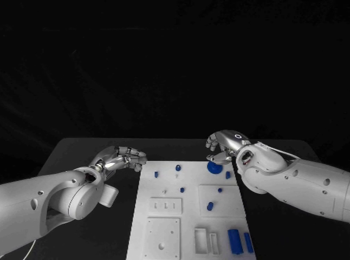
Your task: Assemble the parts on the task board
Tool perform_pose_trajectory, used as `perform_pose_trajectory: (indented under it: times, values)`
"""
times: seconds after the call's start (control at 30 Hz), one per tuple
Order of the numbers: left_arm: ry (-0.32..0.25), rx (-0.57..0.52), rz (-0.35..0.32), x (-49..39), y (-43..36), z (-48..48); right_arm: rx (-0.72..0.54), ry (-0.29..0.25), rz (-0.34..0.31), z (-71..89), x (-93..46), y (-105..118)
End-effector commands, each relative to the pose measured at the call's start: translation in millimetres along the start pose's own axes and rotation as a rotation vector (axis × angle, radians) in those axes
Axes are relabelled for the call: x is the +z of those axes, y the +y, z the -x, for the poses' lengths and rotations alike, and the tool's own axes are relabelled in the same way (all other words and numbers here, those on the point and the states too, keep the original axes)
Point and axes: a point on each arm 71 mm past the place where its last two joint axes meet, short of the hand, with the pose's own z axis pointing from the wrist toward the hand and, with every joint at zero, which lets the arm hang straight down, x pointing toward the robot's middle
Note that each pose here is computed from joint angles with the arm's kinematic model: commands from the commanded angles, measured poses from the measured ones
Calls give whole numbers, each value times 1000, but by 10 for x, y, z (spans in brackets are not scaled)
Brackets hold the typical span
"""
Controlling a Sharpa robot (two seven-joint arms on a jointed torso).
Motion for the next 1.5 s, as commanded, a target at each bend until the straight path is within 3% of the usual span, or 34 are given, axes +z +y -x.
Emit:
perform_pose_trajectory:
  times: [0.03,0.27,0.8,1.5]
  values:
    - [7,6,-19,8,-22,-17,58,115,-27,-78,-10,-139]
    - [15,4,-20,14,-24,-42,37,151,-61,-122,33,-324]
    - [29,2,-18,38,-17,-86,-2,217,-88,-500,22,-407]
    - [30,2,-12,28,-11,-77,-8,250,-91,-568,27,-410]
